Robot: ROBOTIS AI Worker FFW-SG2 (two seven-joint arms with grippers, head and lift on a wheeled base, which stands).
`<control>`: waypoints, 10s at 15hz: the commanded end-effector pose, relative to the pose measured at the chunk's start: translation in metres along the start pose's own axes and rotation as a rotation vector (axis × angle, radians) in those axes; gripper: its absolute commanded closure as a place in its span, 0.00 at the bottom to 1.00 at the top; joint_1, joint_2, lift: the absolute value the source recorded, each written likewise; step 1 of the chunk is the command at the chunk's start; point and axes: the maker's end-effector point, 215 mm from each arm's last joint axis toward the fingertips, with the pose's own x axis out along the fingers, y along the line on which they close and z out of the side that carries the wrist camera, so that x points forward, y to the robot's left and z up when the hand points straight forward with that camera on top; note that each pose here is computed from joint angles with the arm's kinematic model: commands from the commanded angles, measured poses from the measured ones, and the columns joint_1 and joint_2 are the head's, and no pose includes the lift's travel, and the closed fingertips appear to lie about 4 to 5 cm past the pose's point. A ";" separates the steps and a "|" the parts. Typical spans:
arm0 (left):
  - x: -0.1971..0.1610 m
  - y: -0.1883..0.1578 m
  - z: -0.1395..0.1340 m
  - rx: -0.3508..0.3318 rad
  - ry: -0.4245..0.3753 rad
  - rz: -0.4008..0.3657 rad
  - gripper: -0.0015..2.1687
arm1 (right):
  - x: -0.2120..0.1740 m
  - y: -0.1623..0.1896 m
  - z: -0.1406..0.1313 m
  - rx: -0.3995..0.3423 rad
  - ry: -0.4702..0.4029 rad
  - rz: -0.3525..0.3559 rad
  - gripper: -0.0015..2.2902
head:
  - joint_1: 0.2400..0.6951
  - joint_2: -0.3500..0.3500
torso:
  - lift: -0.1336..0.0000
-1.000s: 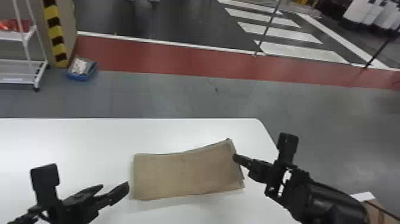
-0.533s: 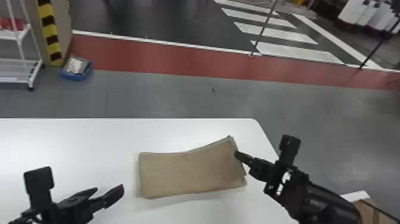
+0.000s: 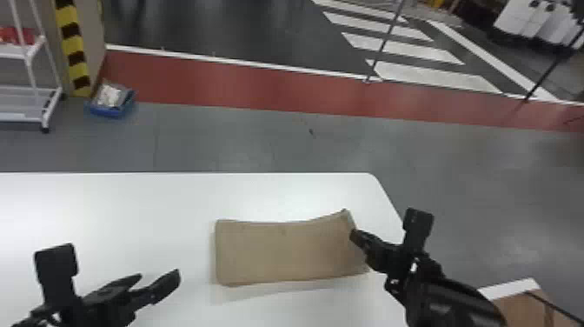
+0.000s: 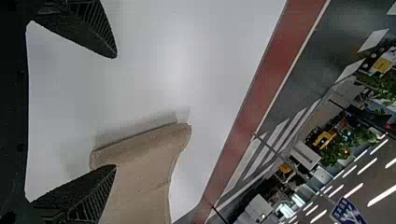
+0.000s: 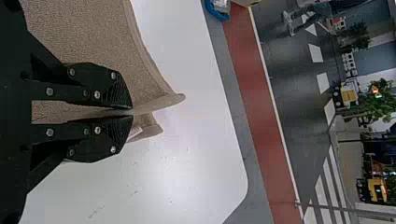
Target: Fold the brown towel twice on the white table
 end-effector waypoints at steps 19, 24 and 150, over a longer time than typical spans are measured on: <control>0.052 -0.086 -0.034 0.165 -0.006 -0.082 0.11 | -0.107 -0.088 0.006 -0.008 -0.280 -0.136 0.04 | 1.00 0.00 | 1.00; 0.068 -0.115 -0.056 0.275 -0.071 -0.045 0.11 | -0.110 -0.083 0.009 0.008 -0.302 -0.108 0.04 | 1.00 0.00 | 1.00; -0.028 0.006 -0.015 0.319 0.051 0.159 0.93 | -0.054 0.266 -0.037 0.054 0.162 0.432 0.50 | 1.00 0.29 | 1.00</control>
